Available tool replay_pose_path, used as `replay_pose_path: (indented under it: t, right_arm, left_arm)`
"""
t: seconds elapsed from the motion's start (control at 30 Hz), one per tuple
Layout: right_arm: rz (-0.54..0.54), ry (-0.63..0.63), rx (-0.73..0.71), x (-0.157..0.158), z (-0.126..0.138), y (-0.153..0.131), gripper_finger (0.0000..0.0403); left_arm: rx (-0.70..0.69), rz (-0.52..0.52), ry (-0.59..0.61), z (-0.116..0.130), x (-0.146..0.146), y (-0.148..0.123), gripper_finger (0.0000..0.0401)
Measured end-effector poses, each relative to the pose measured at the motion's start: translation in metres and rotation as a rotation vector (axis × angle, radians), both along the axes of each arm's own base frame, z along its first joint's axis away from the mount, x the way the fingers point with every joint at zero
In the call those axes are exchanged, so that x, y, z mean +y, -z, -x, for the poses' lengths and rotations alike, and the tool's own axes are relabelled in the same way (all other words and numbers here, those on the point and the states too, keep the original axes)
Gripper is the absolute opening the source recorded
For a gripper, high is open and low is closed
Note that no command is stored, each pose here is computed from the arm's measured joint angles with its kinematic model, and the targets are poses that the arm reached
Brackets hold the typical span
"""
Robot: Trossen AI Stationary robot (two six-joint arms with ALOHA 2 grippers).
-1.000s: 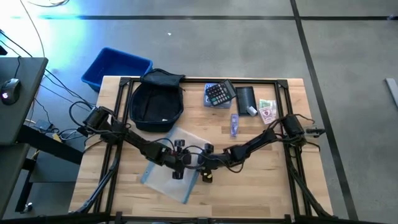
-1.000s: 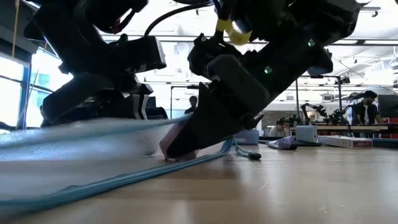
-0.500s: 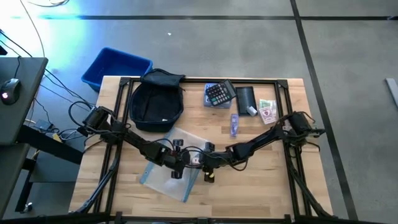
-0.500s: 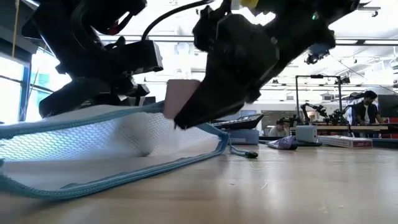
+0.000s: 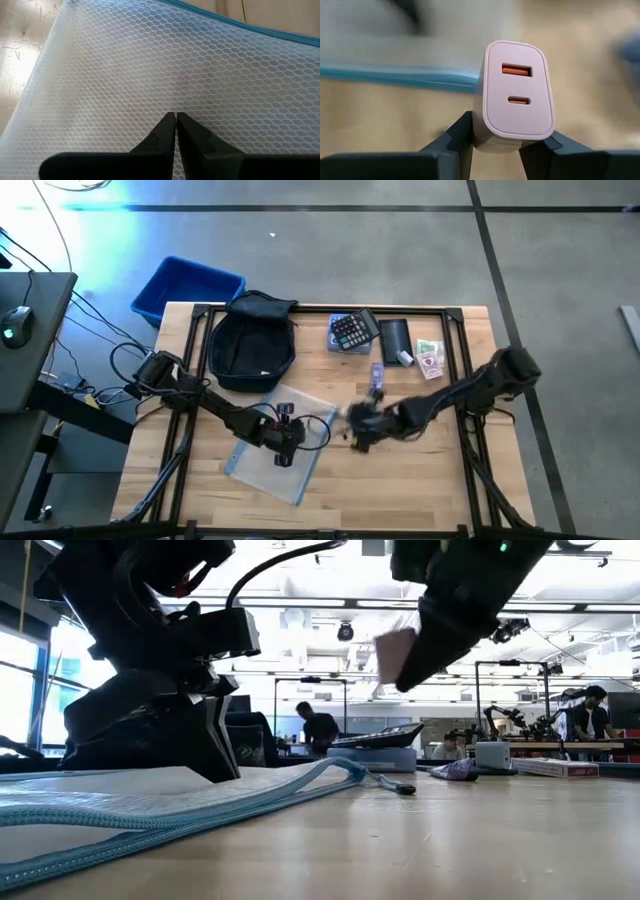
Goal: Unpack backpack
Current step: Remove the pink charger adapter from the blue zipper bag, then put the black calculator in the blue zipper bag
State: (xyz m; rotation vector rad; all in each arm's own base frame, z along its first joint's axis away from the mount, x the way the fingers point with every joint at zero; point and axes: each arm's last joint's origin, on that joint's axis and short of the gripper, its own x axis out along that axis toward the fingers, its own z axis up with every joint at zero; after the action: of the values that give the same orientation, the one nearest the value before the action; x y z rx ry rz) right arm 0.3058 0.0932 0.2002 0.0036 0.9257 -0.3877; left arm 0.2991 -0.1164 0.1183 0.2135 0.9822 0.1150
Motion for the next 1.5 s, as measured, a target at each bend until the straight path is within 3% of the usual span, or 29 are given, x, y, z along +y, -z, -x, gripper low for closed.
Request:
replay_pose_path:
  t: [0.17,0.33,0.5,0.6,0.7,0.97,1.13,1.33,1.4,1.5]
  right_arm:
    - [0.02,0.231,0.044,-0.079,0.01,0.0,0.0104]
    - [-0.168,0.436,-0.05,-0.152,0.033,0.034,0.0104]
    - [-0.383,0.513,-0.236,-0.175,0.054,0.066,0.0104]
    - [-0.464,0.529,-0.259,-0.174,0.064,0.078,0.0106]
    - [-0.486,0.529,-0.253,-0.171,0.07,0.084,0.0149]
    - [-0.444,0.474,-0.268,-0.172,0.069,0.077,0.0252]
    - [-0.358,0.396,-0.366,-0.166,0.068,0.05,0.0268]
    - [-0.113,0.177,-0.396,-0.133,0.068,0.024,0.027]
    - [-0.051,0.221,-0.407,-0.127,0.068,0.022,0.027]
    - [-0.011,0.451,-0.468,-0.142,0.072,0.021,0.0267]
  left_arm:
    - [-0.004,0.009,-0.011,0.0,0.0,0.0,0.0]
    - [-0.005,0.015,-0.02,0.0,0.0,0.0,0.0]
    - [-0.004,0.011,-0.014,0.0,0.0,0.0,0.0]
    - [-0.004,0.012,-0.014,0.0,0.0,0.0,0.0]
    - [-0.005,0.013,-0.015,0.0,0.0,0.0,0.0]
    - [-0.005,0.016,-0.019,0.0,0.0,0.0,0.0]
    - [-0.004,0.009,-0.007,0.0,0.0,-0.001,0.0]
    - [0.027,-0.071,-0.043,0.003,-0.002,-0.021,0.0]
    - [0.011,-0.132,-0.091,0.005,-0.004,-0.031,0.0]
    - [-0.01,-0.202,-0.144,0.01,-0.009,-0.043,0.0]
